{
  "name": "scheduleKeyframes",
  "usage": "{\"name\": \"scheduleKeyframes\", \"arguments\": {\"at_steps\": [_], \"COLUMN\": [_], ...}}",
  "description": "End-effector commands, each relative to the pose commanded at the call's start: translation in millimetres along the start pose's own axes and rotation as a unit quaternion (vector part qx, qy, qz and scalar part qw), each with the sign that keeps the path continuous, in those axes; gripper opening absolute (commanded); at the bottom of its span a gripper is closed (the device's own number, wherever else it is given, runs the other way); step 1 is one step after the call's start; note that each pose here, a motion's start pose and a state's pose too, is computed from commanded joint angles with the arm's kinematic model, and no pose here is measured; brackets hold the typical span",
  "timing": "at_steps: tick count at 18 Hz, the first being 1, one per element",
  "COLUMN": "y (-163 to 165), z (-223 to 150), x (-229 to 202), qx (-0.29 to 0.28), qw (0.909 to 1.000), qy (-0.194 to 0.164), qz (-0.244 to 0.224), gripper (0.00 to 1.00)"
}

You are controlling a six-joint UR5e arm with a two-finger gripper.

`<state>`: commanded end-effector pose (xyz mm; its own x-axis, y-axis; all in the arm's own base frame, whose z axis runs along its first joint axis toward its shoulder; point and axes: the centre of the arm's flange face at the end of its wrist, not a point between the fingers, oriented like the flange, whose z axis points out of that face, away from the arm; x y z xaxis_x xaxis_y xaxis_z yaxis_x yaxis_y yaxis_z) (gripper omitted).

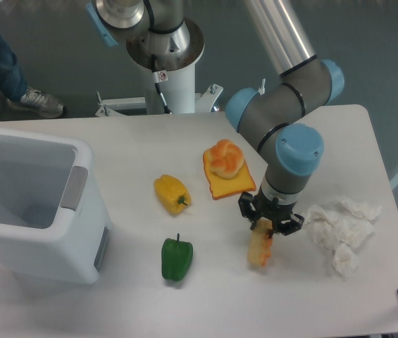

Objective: Pick up the square bread
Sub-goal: 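Lift the bread roll and carry it toward the white tissue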

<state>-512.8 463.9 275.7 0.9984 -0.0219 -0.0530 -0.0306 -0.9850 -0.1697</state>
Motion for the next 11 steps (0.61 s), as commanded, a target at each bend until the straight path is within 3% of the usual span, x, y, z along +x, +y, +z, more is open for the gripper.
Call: {"name": "scheduleKeyframes", "arguments": {"at_steps": [11], "y": [-2.7], "z": [-5.9], "x": [-3.4], "qx": [0.003], "qw": [1.0], "qy": [-0.006], "qz": [0.002], "gripper": [0.24]}}
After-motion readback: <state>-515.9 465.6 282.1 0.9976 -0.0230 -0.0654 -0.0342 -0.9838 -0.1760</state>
